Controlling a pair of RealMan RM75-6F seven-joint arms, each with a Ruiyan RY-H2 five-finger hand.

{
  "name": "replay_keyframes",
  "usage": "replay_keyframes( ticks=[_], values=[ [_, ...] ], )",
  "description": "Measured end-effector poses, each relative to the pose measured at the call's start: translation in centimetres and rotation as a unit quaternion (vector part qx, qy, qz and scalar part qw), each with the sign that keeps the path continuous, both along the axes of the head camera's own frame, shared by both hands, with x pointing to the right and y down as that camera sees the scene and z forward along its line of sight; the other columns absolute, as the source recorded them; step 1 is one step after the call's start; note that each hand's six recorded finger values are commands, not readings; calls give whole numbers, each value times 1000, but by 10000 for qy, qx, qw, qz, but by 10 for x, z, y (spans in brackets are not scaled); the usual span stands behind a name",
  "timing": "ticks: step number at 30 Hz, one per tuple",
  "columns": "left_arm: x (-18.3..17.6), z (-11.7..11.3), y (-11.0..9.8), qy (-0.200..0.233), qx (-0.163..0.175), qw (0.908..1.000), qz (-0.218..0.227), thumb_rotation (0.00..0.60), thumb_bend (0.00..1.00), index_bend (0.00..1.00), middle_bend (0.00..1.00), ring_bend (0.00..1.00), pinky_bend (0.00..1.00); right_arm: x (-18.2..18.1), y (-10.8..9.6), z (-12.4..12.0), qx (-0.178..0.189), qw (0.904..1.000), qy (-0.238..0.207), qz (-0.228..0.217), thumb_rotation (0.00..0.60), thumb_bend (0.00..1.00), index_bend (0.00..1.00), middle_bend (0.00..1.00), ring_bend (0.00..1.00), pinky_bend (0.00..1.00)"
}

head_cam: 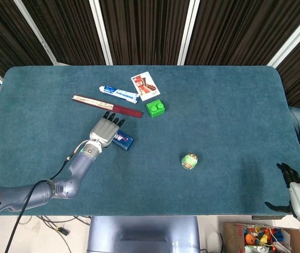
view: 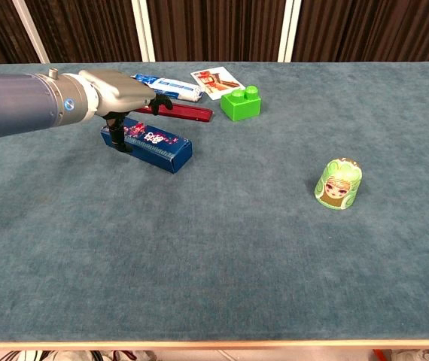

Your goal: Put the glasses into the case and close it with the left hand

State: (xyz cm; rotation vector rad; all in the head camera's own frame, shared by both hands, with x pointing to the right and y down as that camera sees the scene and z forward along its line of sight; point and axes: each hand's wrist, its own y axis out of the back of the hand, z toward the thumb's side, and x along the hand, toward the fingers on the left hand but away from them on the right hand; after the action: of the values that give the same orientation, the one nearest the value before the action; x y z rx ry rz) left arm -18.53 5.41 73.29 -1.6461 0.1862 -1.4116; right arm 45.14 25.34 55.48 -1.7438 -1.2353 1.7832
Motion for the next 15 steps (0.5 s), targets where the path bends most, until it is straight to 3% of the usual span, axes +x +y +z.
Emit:
replay_keyframes(
  ticks=[15],
  values=[
    [0, 8, 3, -9, 21, 10000, -8, 600, 355, 144, 315, 0, 0, 0, 0, 1, -65, 10000, -28, 7, 600, 116, 0, 0, 0, 169]
  ],
)
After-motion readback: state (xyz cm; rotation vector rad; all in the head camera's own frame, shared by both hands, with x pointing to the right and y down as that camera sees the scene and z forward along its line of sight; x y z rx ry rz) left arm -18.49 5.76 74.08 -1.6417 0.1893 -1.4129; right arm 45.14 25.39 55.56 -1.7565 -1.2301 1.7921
